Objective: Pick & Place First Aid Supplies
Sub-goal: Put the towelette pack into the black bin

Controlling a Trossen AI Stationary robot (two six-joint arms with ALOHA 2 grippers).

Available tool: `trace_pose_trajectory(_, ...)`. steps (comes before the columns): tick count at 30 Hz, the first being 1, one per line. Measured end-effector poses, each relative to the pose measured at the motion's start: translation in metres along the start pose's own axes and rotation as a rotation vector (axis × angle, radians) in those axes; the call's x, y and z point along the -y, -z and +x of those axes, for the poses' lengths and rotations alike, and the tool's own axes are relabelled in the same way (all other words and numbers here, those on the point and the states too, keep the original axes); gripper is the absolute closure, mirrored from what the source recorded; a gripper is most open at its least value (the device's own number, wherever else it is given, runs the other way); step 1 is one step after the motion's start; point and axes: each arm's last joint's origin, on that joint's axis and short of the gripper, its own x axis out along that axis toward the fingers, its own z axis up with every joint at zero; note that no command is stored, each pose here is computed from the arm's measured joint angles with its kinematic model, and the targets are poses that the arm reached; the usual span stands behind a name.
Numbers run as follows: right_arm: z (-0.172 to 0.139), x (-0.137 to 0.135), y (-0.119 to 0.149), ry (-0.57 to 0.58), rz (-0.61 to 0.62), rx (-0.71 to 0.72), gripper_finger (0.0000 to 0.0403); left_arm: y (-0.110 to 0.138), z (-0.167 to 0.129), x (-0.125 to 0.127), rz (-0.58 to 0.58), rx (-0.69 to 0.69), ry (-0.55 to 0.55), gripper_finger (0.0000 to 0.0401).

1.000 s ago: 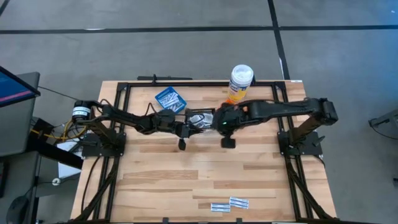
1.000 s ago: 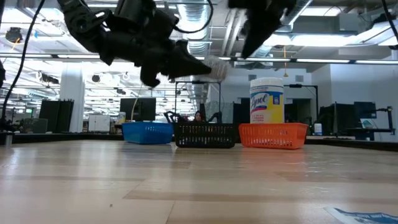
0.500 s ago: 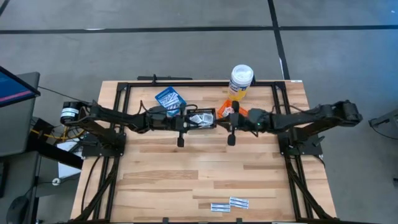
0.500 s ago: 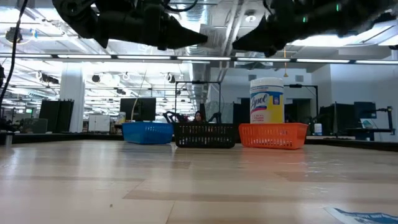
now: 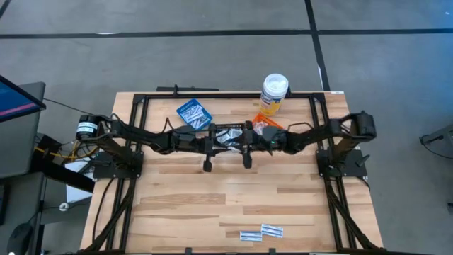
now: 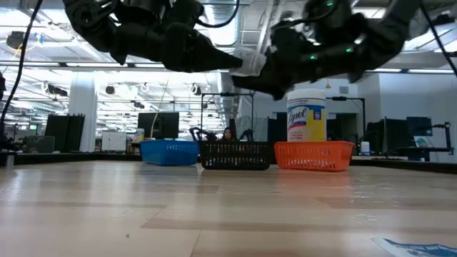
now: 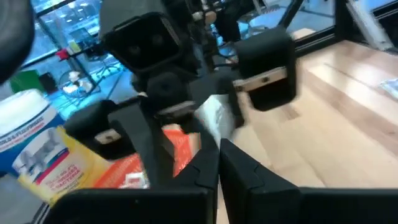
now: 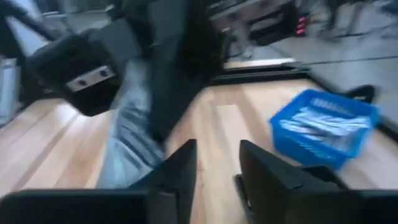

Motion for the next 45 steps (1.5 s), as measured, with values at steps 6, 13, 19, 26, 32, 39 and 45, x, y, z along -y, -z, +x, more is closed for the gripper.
trace_pose_trajectory(6,0.022,0.009,0.001,-0.065,0.009,-0.105,0.0236,0.008,-0.001,-0.008,-0.003,-0.092,-0.101,0.0394)
trace_pose_trajectory(13,0.025,0.028,0.002,-0.022,-0.004,-0.127,0.0214,0.012,-0.002,-0.012,-0.006,-0.15,-0.159,0.0392)
trace_pose_trajectory(19,0.024,0.022,0.003,-0.079,0.013,-0.167,0.0224,0.014,-0.003,-0.014,-0.002,-0.2,-0.233,0.0393)
trace_pose_trajectory(26,0.023,0.013,0.009,-0.104,0.007,-0.228,0.0235,0.013,-0.003,-0.011,0.003,-0.23,-0.301,0.0394)
trace_pose_trajectory(32,0.017,0.015,0.0,-0.002,-0.005,-0.219,0.023,0.008,-0.002,-0.001,0.011,-0.209,-0.259,0.0393)
trace_pose_trajectory(39,0.004,0.014,-0.014,0.002,-0.004,-0.248,0.0232,0.007,-0.002,0.001,0.032,-0.207,-0.251,0.0391)
trace_pose_trajectory(45,0.001,0.014,-0.02,0.001,-0.005,-0.223,0.0234,0.007,-0.002,0.001,0.035,-0.202,-0.239,0.0393)
